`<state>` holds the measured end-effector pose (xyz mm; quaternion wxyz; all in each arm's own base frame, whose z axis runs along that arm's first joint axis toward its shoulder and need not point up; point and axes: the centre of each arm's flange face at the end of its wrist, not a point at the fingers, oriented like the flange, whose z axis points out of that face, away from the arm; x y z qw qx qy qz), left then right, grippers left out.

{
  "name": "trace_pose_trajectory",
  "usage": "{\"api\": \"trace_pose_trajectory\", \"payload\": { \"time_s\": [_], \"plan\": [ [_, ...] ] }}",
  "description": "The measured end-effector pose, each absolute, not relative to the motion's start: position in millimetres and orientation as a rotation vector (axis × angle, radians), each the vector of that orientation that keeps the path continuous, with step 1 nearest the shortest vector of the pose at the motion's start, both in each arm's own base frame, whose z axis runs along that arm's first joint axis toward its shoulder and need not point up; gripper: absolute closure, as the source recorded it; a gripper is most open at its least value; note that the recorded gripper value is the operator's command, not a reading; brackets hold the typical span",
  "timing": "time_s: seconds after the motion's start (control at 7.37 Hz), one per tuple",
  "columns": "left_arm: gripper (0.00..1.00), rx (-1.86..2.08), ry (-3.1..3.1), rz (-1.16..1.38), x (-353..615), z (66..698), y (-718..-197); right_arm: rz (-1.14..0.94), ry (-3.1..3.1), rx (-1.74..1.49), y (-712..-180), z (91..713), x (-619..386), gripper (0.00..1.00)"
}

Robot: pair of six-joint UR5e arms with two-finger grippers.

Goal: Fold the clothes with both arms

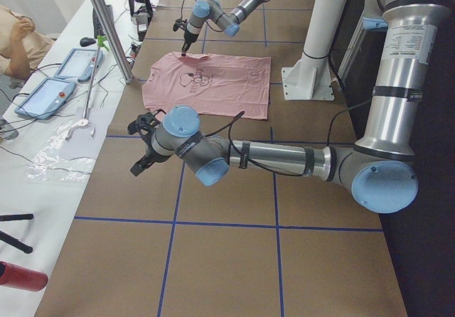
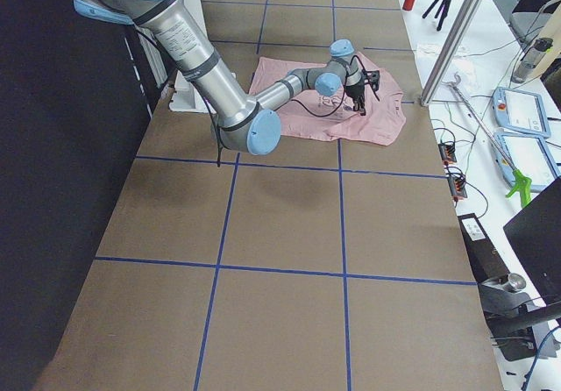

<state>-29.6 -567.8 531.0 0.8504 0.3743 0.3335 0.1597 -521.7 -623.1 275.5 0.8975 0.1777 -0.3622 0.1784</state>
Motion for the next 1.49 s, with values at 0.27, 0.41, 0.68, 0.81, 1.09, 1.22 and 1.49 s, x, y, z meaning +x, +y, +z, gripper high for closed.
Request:
{"api": "trace_pose_trajectory", "payload": {
  "time_s": [0.27,0.41,0.68,0.81,1.09,1.22,1.49],
  "plan": [
    [0.0,0.785,0.703,0.336,-28.8,532.1,-568.4,0.341,-0.742,0.392,-620.7,267.3,-530.7,0.0],
    [0.0,0.779,0.707,0.339,-24.1,532.8,-568.9,0.306,-0.747,0.402,-624.0,260.1,-526.6,0.0],
    [0.0,0.735,0.759,0.314,9.4,527.8,-572.1,0.219,-0.809,0.347,-645.1,255.2,-475.6,0.0],
    [0.06,0.7,0.801,0.271,30.5,521.8,-574.2,0.165,-0.846,0.319,-656.5,264.8,-425.3,0.0],
    [0.27,0.632,0.895,0.19,85.6,492.0,-588.0,0.031,-0.876,0.294,-668.7,304.6,-296.4,0.0],
    [0.3,0.596,0.93,0.146,122.7,474.5,-595.2,-0.05,-0.885,0.299,-665.0,337.4,-234.8,0.0],
    [0.32,0.551,0.952,0.032,191.2,446.7,-606.3,-0.166,-0.916,0.304,-648.9,407.1,-140.7,0.0]
  ]
}}
